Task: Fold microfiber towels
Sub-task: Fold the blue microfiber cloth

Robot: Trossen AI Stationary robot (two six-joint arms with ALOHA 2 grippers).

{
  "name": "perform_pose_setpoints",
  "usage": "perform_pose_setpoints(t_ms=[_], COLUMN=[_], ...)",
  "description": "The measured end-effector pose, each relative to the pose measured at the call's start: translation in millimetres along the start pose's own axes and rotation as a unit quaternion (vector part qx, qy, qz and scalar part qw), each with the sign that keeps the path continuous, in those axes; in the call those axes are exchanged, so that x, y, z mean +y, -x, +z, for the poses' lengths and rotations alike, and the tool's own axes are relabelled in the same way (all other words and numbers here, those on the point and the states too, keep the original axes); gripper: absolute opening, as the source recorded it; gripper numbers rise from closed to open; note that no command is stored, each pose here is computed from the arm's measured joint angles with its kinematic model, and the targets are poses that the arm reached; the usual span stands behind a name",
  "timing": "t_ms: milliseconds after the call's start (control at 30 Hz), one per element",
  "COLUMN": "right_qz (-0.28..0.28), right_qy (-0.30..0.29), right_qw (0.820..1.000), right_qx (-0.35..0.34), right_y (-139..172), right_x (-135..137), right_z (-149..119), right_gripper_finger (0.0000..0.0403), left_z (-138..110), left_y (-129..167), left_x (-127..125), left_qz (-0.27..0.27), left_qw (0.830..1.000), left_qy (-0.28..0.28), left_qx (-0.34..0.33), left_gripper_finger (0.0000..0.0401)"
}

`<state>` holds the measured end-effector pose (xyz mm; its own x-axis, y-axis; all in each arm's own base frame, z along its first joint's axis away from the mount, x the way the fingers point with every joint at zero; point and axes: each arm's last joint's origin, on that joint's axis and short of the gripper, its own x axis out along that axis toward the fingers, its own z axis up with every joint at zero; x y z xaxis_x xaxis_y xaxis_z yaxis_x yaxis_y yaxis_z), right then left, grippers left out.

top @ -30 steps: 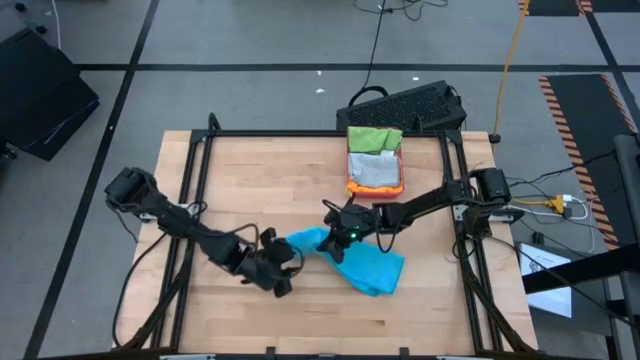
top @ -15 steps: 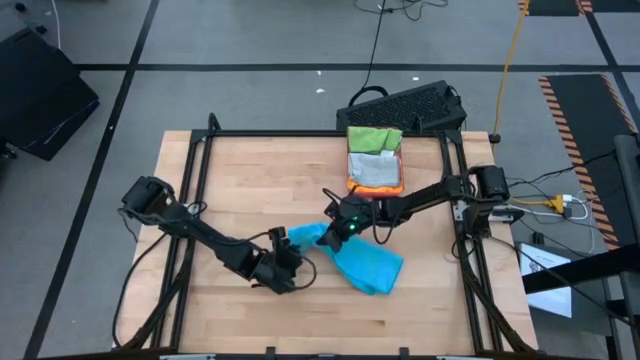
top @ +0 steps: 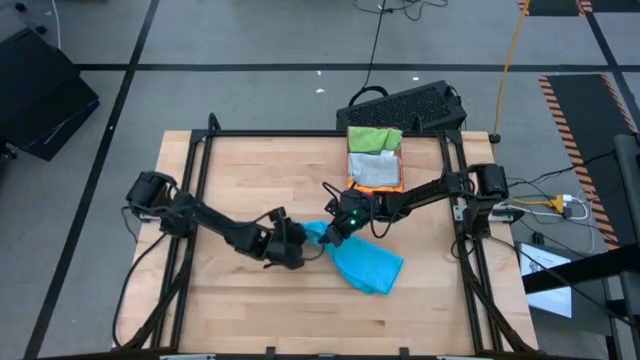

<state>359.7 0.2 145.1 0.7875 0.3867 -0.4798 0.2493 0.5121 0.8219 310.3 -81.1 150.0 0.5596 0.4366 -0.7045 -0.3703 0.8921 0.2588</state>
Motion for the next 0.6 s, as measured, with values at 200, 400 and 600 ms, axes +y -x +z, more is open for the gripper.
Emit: perform_pose_setpoints(t_ms=[200, 400, 600], right_qz=[0.005, 0.005, 0.005], right_qy=[0.000, 0.006, 0.011], right_qw=[1.000, 1.000, 1.000], right_qx=[0.010, 0.012, 0.012], right_y=[0.0, 0.0, 0.0], right_x=[0.1, -0.1, 0.0], right_z=[-0.7, -0.9, -1.1], right_gripper_finger=[0.0002, 0.0002, 0.0002], left_z=[15.5, 22.0, 21.8], left_y=[16.6, 33.5, 34.7], left_x=[11.9, 14.7, 12.2], left_qz=[-0.011, -0.051, -0.096], left_qw=[0.999, 0.997, 0.994], left_qy=[0.037, 0.031, 0.031], left_qx=[-0.035, -0.047, -0.034], left_gripper_finger=[0.0190, 0.0096, 0.0009])
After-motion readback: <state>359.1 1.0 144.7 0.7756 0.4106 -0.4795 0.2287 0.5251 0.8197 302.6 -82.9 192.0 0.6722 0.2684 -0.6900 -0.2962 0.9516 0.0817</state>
